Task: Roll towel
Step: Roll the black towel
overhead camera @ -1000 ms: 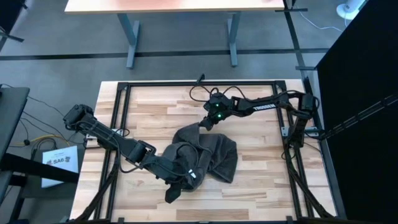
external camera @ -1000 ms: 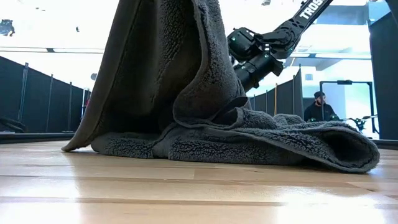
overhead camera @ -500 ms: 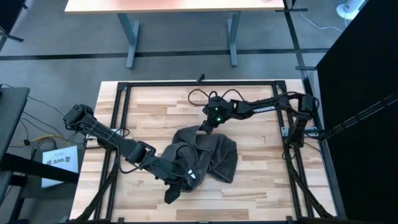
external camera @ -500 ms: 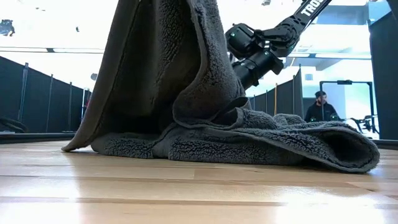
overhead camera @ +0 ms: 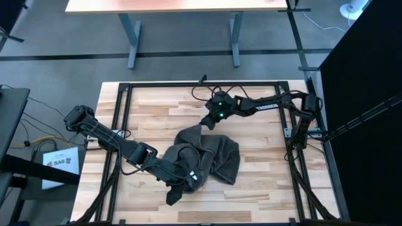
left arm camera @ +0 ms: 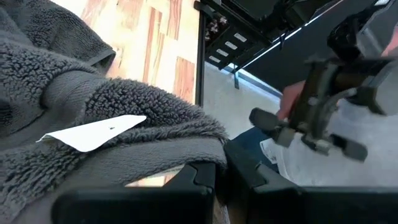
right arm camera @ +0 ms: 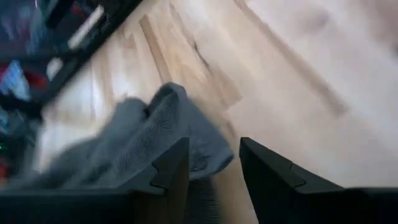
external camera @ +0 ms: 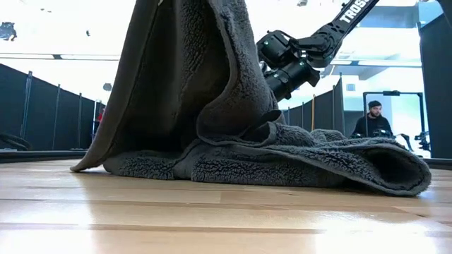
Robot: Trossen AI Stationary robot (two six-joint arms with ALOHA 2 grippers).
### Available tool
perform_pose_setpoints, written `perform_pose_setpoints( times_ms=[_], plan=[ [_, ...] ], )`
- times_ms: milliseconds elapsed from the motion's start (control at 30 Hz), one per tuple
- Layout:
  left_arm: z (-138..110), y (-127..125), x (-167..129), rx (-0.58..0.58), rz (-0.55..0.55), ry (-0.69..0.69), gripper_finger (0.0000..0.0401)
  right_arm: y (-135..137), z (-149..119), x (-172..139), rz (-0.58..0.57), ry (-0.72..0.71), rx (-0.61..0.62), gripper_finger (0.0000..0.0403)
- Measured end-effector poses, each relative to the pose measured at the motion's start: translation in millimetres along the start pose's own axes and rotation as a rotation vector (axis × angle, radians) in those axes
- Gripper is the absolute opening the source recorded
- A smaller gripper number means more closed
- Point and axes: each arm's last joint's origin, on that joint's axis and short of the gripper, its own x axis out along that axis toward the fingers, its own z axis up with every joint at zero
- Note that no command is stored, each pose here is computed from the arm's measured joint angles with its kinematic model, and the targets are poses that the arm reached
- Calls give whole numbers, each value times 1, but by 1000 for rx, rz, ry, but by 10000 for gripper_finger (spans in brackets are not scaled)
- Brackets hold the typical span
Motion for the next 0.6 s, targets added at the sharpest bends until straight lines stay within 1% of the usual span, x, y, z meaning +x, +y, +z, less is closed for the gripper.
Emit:
perform_pose_setpoints(
  times_ms=[133,200,333,400,467,500,567,600],
  plan=[
    [-4,5,0,-13,47,45,0,8,2,-9,12,9,-360,130],
    [-6,6,0,-18,61,59,0,15,-4,-9,24,56,-586,130],
    [-6,6,0,-35,64,60,0,33,-22,-1,28,158,-1082,130],
    [-5,5,0,-43,55,51,0,41,-27,6,-11,161,-1261,130],
    [-4,5,0,-56,47,43,0,45,-31,10,-61,156,-1359,130],
    [-4,4,0,-63,46,42,0,46,-28,12,-95,120,-1393,130],
    [-4,5,0,-76,48,43,0,46,-21,13,-160,75,-1426,130],
    [-4,5,0,-80,49,44,0,45,-19,13,-173,60,-1428,130]
  ],
)
